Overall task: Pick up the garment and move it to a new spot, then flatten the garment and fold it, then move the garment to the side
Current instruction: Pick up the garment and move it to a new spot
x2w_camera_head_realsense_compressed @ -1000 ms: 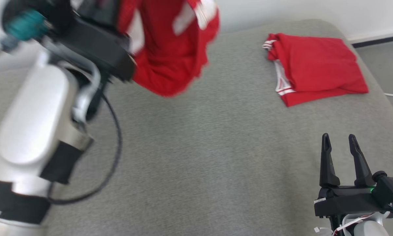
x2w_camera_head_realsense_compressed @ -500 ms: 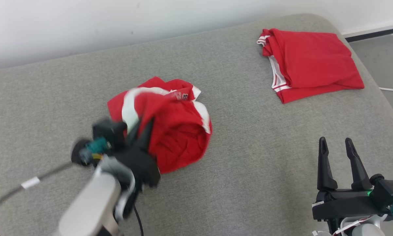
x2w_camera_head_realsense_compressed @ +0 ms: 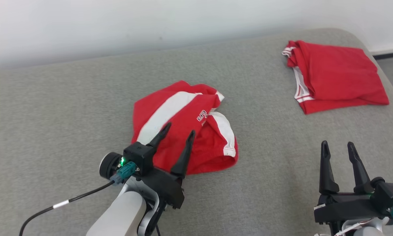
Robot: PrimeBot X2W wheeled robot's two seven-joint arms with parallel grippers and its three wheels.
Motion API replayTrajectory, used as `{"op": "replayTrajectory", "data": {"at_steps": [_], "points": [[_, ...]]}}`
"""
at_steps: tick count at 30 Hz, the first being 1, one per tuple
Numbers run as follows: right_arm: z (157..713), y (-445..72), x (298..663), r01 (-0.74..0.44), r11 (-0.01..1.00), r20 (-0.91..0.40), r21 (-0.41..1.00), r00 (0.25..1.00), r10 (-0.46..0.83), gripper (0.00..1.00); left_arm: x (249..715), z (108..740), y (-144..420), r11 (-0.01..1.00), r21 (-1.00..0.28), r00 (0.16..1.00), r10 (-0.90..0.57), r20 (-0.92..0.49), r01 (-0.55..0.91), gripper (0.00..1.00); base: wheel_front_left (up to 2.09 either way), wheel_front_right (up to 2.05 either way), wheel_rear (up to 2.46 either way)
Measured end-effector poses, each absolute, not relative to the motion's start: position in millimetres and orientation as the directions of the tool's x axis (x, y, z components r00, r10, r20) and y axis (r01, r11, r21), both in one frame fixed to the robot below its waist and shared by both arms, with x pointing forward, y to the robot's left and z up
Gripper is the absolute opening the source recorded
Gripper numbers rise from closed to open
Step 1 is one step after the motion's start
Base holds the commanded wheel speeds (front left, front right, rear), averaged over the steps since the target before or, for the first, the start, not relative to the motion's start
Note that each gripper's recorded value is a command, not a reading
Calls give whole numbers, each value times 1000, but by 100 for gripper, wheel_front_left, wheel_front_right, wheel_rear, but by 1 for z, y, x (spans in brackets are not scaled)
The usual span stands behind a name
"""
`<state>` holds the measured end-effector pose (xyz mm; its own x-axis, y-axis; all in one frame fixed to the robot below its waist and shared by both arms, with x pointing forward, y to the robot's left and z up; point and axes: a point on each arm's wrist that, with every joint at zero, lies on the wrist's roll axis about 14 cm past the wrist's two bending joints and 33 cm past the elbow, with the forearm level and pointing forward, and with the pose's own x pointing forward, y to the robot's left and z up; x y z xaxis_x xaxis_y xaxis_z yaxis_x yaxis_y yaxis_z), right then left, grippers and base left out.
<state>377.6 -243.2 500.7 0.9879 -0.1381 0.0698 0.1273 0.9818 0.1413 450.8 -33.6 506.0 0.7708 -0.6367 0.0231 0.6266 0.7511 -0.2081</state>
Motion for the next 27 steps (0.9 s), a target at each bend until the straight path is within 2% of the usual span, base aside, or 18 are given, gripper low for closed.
{"op": "replayTrajectory", "data": {"at_steps": [6,14,21,27], "points": [[504,-233,380,96,985,83,144,991,-109,100,454,542,-3,797,-156,812,-572,116,584,100,0,0,0],[514,-212,385,28,988,113,151,993,-45,100,451,568,86,915,-99,911,-370,185,392,100,0,0,0],[521,-190,384,-37,989,133,145,991,17,100,422,577,160,976,-64,957,-188,222,207,100,0,0,0],[529,-183,383,-62,988,156,139,987,40,100,395,568,188,990,-77,972,-102,211,121,100,0,0,0]]}}
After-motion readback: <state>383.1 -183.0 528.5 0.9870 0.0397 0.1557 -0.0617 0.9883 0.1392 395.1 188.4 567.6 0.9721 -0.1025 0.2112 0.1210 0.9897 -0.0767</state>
